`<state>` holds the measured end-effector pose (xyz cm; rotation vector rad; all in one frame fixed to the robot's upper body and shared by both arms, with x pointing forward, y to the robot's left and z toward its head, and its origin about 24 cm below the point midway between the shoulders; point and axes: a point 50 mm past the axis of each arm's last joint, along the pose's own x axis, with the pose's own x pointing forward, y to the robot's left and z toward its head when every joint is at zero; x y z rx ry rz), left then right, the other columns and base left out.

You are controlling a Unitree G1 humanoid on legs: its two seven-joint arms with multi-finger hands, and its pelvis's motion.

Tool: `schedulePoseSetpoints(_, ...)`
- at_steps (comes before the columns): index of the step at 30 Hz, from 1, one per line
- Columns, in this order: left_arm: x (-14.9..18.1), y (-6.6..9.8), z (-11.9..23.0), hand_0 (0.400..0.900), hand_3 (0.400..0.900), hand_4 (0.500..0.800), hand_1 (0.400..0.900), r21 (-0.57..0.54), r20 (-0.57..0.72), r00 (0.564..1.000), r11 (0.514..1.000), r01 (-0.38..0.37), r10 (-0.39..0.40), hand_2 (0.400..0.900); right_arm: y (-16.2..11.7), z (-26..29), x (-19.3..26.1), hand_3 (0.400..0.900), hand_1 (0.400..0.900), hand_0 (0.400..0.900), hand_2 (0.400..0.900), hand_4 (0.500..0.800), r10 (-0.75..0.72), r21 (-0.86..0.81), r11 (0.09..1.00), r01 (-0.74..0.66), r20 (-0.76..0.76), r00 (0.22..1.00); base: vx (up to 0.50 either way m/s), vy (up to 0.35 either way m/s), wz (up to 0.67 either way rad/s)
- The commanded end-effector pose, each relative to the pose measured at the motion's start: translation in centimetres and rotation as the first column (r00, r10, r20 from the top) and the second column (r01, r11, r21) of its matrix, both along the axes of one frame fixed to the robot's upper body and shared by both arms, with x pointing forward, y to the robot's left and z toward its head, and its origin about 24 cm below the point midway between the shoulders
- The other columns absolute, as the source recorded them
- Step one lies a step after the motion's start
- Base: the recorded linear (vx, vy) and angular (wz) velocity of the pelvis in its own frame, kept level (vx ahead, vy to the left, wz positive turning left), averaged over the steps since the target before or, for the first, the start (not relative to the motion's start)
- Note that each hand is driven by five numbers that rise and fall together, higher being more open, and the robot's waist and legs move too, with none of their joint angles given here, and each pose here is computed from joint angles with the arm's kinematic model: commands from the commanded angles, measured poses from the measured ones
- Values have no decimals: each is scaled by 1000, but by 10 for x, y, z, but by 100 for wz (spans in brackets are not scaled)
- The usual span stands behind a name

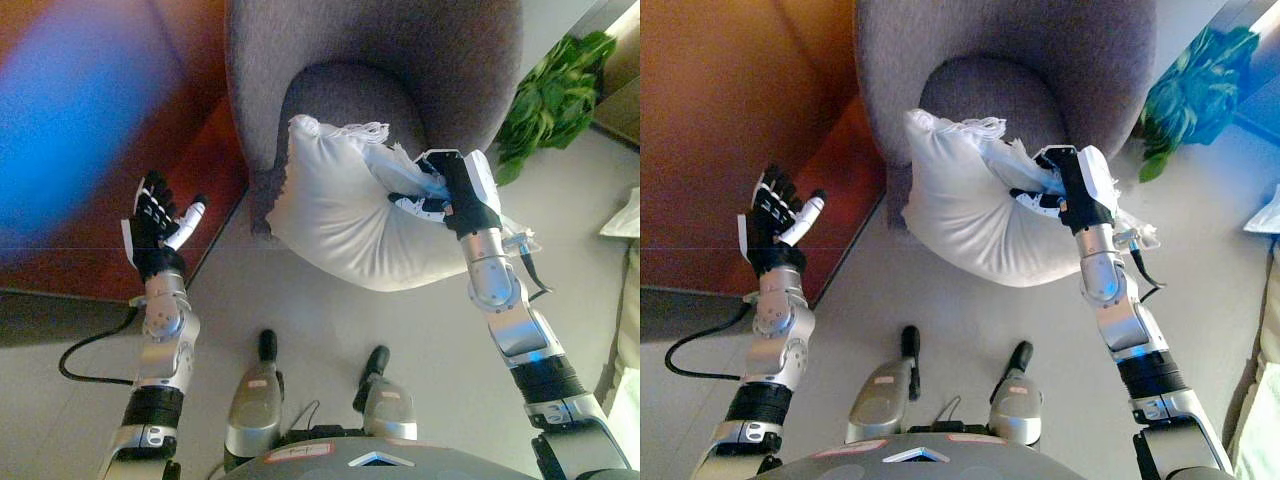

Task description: Pick up the pillow and put it on the sofa.

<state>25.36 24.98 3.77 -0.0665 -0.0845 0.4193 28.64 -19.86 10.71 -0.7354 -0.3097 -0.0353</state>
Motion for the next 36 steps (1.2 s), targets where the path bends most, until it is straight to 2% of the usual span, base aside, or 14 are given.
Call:
schedulePoseSetpoints(1,2,-9,27,900,900,800,900,106,130,987,991,77,-91,900,-6,89,-1,400,400,400,400,500,31,129,987,-94,422,906,55,-19,0)
schedulePoseSetpoints(8,-2,-13,26,900,900,800,900,76,133,979,986,146,-155,900,-10,109,32,400,400,400,400,500,20,141,987,-83,399,917,52,-24,11)
schedulePoseSetpoints(14,0,-16,29,900,900,800,900,55,144,968,978,202,-208,900,-30,152,65,400,400,400,400,500,-72,75,996,45,410,909,27,-49,19)
schedulePoseSetpoints(15,0,-19,29,900,900,800,900,42,143,962,973,229,-232,900,-49,166,79,400,400,400,400,500,-161,73,987,144,373,914,19,-65,27)
schedulePoseSetpoints(19,4,-28,37,900,900,800,900,38,178,933,950,311,-313,900,-95,198,93,400,400,400,400,500,-373,95,927,361,293,880,-12,-74,37)
schedulePoseSetpoints(20,5,-31,38,900,900,800,900,36,181,925,942,333,-334,900,-107,200,93,400,400,400,400,500,-424,121,906,406,259,868,-12,-47,26)
schedulePoseSetpoints(21,6,-31,38,900,900,800,900,34,183,925,942,333,-333,900,-106,202,93,400,400,400,400,500,-422,121,906,405,261,868,0,-61,34)
schedulePoseSetpoints(22,9,-39,41,900,900,800,900,37,189,902,921,388,-388,900,-134,206,86,900,900,900,900,800,-535,141,845,516,214,818,25,-59,32)
schedulePoseSetpoints(27,13,-50,44,900,900,800,900,51,179,867,884,465,-466,900,-170,203,68,900,900,900,900,800,-641,228,762,606,141,754,51,-31,21)
schedulePoseSetpoints(31,11,-49,37,900,900,800,900,42,149,871,883,468,-468,900,-171,196,68,900,900,900,900,800,-638,211,766,608,132,758,44,-8,11)
schedulePoseSetpoints(36,7,-47,27,900,900,800,900,19,107,887,893,450,-449,900,-165,190,71,900,900,900,900,800,-619,267,774,573,134,774,7,6,-5)
